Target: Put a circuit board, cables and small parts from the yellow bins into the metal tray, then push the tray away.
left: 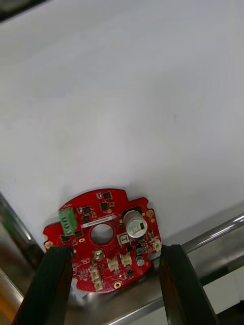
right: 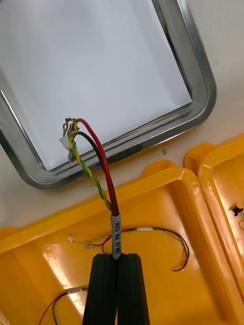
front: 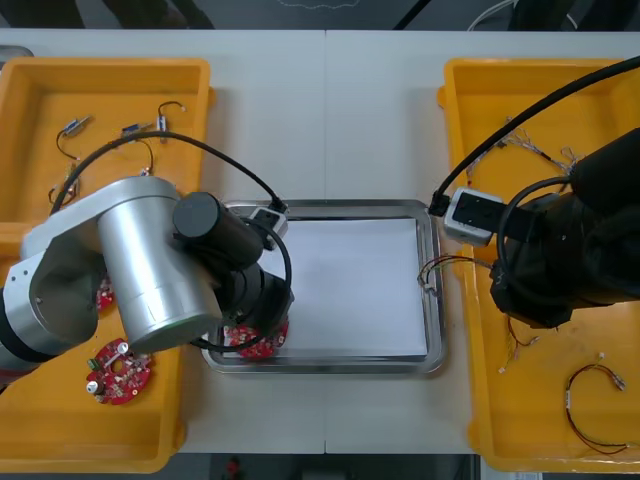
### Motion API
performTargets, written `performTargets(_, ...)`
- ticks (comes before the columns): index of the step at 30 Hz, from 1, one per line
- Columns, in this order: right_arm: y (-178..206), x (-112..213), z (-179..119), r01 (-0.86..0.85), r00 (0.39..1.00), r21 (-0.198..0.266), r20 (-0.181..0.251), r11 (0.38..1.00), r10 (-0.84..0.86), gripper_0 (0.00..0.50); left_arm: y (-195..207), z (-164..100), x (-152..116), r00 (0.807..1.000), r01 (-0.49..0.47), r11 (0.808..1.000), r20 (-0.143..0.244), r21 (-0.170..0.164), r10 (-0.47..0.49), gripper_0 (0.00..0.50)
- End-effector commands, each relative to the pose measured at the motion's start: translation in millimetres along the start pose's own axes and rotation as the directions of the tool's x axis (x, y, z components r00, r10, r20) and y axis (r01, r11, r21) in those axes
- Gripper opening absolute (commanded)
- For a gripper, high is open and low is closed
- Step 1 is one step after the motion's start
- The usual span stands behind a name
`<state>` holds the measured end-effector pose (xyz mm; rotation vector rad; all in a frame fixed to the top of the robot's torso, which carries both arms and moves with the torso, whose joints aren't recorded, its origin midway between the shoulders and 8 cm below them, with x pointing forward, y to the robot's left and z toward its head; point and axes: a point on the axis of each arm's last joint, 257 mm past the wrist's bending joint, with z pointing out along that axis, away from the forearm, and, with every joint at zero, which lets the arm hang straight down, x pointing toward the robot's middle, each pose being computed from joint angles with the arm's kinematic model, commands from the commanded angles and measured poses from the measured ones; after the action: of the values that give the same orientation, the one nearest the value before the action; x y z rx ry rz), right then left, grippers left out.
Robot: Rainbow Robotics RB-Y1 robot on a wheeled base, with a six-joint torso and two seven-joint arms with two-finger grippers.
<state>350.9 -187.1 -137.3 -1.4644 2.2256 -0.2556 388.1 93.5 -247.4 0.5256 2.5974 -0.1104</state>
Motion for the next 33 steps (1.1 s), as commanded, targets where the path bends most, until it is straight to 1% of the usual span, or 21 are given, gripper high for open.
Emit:
performTargets(1,3,-21,3,0.115,0.993,0.051,0.015,0.992,-0.116,0.0,-6,-45,-39,0.994,0.072,0.997,0.079,0.028,-0.074,0.5)
performTargets(3,7,-29,9,0.127,0.992,0.047,0.02,0.991,-0.128,0.0,3,-56,-43,0.993,0.085,0.996,0.086,0.012,-0.086,0.5)
performTargets(5,14,-43,15,0.14,0.989,0.036,0.037,0.989,-0.142,0.0,18,-67,-48,0.99,0.111,0.994,0.092,-0.01,-0.11,0.5)
performTargets(6,15,-48,16,0.142,0.989,0.034,0.042,0.989,-0.144,0.0,22,-70,-49,0.989,0.116,0.993,0.093,-0.015,-0.114,0.5)
performTargets(9,24,-66,23,0.157,0.986,0.019,0.059,0.987,-0.158,0.0,48,-86,-56,0.983,0.158,0.987,0.103,-0.043,-0.153,0.5)
performTargets(10,25,-68,24,0.16,0.985,0.019,0.06,0.987,-0.161,0.0,53,-89,-57,0.982,0.164,0.985,0.105,-0.048,-0.158,0.5)
performTargets(13,32,-79,31,0.179,0.982,0.014,0.062,0.984,-0.18,0.0,77,-104,-61,0.978,0.183,0.98,0.117,-0.079,-0.174,0.5)
performTargets(14,33,-83,32,0.186,0.98,0.017,0.061,0.982,-0.187,0.0,89,-111,-62,0.977,0.188,0.977,0.121,-0.096,-0.176,0.5)
performTargets(15,35,-86,34,0.191,0.979,0.017,0.063,0.981,-0.192,0.0,96,-114,-63,0.976,0.191,0.976,0.123,-0.108,-0.178,0.5)
performTargets(16,38,-90,35,0.198,0.978,0.015,0.064,0.98,-0.198,0.0,106,-119,-66,0.975,0.194,0.974,0.132,-0.119,-0.178,0.5)
performTargets(18,43,-97,41,0.202,0.977,0.014,0.065,0.979,-0.203,0.0,127,-127,-72,0.97,0.214,0.968,0.146,-0.128,-0.195,0.5)
performTargets(19,45,-100,42,0.202,0.977,0.013,0.066,0.979,-0.203,0.0,131,-129,-73,0.969,0.219,0.967,0.147,-0.13,-0.199,0.5)
performTargets(22,51,-109,51,0.211,0.976,0.017,0.058,0.977,-0.211,0.0,158,-135,-77,0.965,0.239,0.959,0.148,-0.155,-0.217,0.5)
performTargets(24,55,-113,63,0.219,0.975,0.019,0.045,0.976,-0.219,0.0,179,-137,-77,0.961,0.259,0.951,0.139,-0.167,-0.237,0.5)
performTargets(26,59,-117,72,0.228,0.973,0.013,0.045,0.974,-0.228,0.0,194,-138,-78,0.959,0.271,0.946,0.137,-0.175,-0.249,0.5)
performTargets(29,62,-118,88,0.239,0.97,0.009,0.038,0.971,-0.239,0.0,217,-139,-82,0.954,0.287,0.939,0.146,-0.187,-0.263,0.5)
performTargets(30,64,-117,95,0.248,0.968,0.011,0.032,0.969,-0.248,0.0,227,-139,-82,0.955,0.285,0.938,0.145,-0.2,-0.259,0.5)
performTargets(33,67,-116,108,0.277,0.961,0.022,0.018,0.961,-0.277,0.0,246,-139,-85,0.952,0.292,0.933,0.155,-0.211,-0.263,0.5)
